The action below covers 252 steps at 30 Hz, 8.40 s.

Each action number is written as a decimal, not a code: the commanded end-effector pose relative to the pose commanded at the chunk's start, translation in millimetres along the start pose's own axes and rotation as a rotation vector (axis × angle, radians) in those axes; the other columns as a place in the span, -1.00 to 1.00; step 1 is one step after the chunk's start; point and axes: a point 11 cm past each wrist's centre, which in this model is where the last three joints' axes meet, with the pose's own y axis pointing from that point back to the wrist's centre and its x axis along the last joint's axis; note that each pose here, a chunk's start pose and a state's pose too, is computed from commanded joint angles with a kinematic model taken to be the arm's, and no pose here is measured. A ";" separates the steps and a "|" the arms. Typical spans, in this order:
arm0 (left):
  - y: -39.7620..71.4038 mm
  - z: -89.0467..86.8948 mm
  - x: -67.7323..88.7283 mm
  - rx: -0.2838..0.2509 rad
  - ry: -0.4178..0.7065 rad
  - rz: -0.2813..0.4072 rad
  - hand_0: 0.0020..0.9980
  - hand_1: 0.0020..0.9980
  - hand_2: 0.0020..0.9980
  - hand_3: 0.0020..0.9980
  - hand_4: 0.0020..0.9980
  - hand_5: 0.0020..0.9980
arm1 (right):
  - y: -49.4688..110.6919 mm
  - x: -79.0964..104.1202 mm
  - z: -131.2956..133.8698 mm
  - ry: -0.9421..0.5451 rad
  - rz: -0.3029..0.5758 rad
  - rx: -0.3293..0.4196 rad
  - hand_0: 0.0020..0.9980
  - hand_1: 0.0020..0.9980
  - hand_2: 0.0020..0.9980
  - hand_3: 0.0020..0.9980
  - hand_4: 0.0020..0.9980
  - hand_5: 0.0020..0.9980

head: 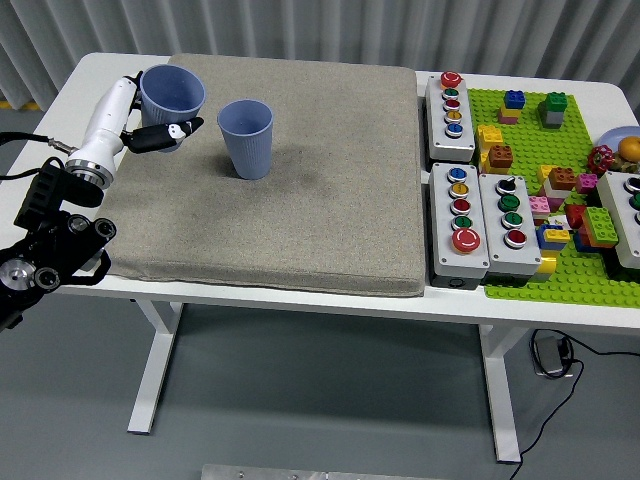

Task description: Pick cup pour cup place

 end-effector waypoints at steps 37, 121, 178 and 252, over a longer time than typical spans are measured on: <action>-39.4 56.6 16.2 -0.137 -0.655 -0.044 0.02 0.03 0.09 0.09 0.55 -0.62 | 4.3 -5.2 -13.5 -0.033 -0.010 0.024 0.34 0.10 -0.01 0.08 -1.00 -0.47; -46.1 94.0 19.2 -0.241 -1.034 -0.022 0.02 0.05 0.08 0.09 0.52 -0.58 | 5.5 -5.7 -17.2 -0.047 -0.011 0.025 0.34 0.10 -0.01 0.08 -1.00 -0.48; 83.4 -28.6 -83.9 0.113 0.441 0.177 0.08 0.12 0.10 0.09 0.49 -0.55 | -0.7 -0.8 5.5 -0.014 0.001 -0.012 0.34 0.10 -0.01 0.08 -1.00 -0.47; 85.8 -32.4 -93.8 0.059 0.405 0.109 0.73 0.86 1.00 0.98 0.93 -0.12 | -0.9 -0.7 6.1 -0.007 -0.001 -0.016 0.34 0.10 -0.01 0.08 -1.00 -0.46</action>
